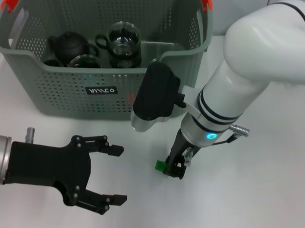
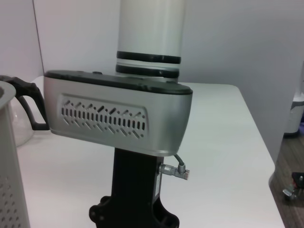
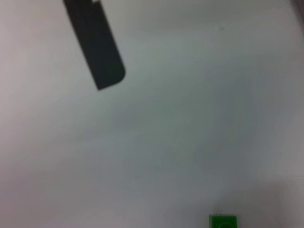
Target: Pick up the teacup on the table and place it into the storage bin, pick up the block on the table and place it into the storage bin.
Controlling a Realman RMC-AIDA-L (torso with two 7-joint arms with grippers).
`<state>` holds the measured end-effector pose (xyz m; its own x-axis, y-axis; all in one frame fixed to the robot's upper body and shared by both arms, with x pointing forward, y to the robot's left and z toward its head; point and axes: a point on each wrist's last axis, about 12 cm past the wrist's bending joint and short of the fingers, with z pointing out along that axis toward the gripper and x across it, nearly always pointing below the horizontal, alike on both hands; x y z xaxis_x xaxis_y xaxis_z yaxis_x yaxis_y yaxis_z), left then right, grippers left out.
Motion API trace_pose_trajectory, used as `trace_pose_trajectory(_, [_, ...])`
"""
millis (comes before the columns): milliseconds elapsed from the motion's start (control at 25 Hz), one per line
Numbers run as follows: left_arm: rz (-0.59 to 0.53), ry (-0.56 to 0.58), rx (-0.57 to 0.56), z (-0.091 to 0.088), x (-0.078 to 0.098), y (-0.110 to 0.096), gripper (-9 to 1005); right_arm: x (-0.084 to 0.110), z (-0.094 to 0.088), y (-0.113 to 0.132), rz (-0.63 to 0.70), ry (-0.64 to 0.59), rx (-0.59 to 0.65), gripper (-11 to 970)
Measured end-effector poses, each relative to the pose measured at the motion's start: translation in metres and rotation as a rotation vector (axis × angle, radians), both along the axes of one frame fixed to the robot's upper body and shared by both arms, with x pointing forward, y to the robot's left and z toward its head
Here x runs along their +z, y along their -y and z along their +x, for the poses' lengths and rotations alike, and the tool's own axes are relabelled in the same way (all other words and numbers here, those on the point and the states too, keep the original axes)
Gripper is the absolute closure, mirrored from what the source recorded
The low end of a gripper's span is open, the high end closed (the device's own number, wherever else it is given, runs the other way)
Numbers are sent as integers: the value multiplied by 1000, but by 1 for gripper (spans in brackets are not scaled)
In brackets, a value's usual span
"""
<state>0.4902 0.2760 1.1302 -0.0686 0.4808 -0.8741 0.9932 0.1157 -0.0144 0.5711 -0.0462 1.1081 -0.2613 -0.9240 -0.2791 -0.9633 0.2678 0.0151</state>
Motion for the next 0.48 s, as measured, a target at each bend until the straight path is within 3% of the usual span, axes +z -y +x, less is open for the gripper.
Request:
trace_pose_trajectory(240, [0, -7, 7, -3, -1, -3, 47, 18, 3, 5, 65, -9, -19, 733])
trace_pose_trajectory(480, [-21, -12, 110, -13, -5, -25, 47, 71, 11, 22, 253, 63, -60, 720])
